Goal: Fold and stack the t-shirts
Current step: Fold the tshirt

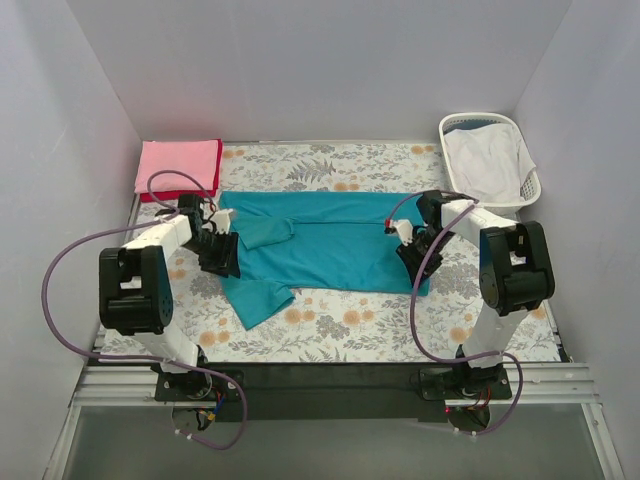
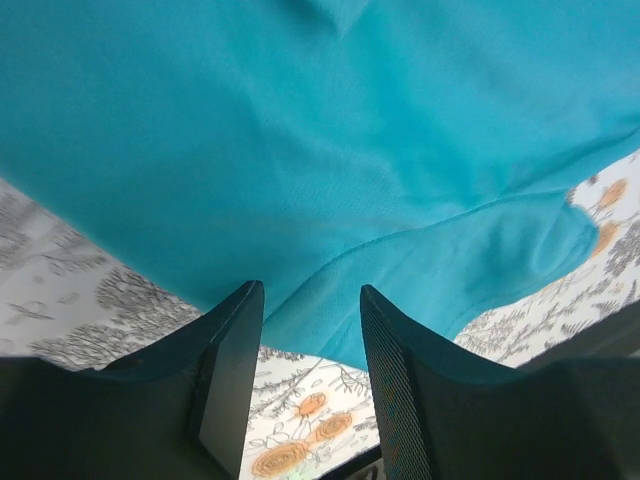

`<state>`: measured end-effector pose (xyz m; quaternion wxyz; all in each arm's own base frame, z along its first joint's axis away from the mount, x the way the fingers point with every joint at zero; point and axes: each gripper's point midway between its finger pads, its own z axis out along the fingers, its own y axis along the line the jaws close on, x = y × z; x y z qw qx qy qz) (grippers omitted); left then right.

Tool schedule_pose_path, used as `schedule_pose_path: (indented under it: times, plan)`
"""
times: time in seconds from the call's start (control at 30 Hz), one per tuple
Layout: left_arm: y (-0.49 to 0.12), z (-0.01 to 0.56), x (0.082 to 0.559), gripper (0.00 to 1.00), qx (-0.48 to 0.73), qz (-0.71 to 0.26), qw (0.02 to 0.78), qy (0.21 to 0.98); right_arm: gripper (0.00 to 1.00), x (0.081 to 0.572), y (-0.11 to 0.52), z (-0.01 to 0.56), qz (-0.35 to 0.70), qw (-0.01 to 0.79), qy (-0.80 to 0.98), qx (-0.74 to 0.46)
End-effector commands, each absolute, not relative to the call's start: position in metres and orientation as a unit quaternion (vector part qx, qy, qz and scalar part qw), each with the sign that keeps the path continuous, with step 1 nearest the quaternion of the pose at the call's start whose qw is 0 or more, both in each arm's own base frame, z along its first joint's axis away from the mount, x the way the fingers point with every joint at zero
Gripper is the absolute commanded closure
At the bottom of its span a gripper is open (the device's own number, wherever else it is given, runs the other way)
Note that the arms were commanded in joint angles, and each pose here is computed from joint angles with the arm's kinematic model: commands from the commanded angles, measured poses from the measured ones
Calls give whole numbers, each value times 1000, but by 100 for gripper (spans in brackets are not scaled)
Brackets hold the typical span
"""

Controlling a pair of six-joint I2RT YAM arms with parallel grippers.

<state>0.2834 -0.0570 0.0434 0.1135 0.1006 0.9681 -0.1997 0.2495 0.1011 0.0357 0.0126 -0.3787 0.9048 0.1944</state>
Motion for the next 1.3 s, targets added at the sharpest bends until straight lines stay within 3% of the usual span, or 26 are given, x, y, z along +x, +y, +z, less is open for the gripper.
schedule_pose_path:
  times: [0.0, 0.33, 0.67, 0.87, 1.27]
  plan:
    - [-56, 29, 263, 58, 100, -197, 94, 971, 71, 238, 86, 18, 166, -2, 908, -385]
    - [-47, 33, 239, 61, 119, -181, 70, 974, 69, 244, 58, 13, 109, 14, 909, -402]
    - [-75, 121, 230, 52, 311, -249, 194, 897, 53, 243, 73, 82, 126, 126, 855, -486]
    - [-88, 93, 206, 51, 406, -203, 168, 875, 54, 243, 75, 73, 86, 136, 832, -531]
    - [-96, 71, 203, 50, 436, -169, 160, 869, 57, 229, 74, 27, 26, 106, 805, -583]
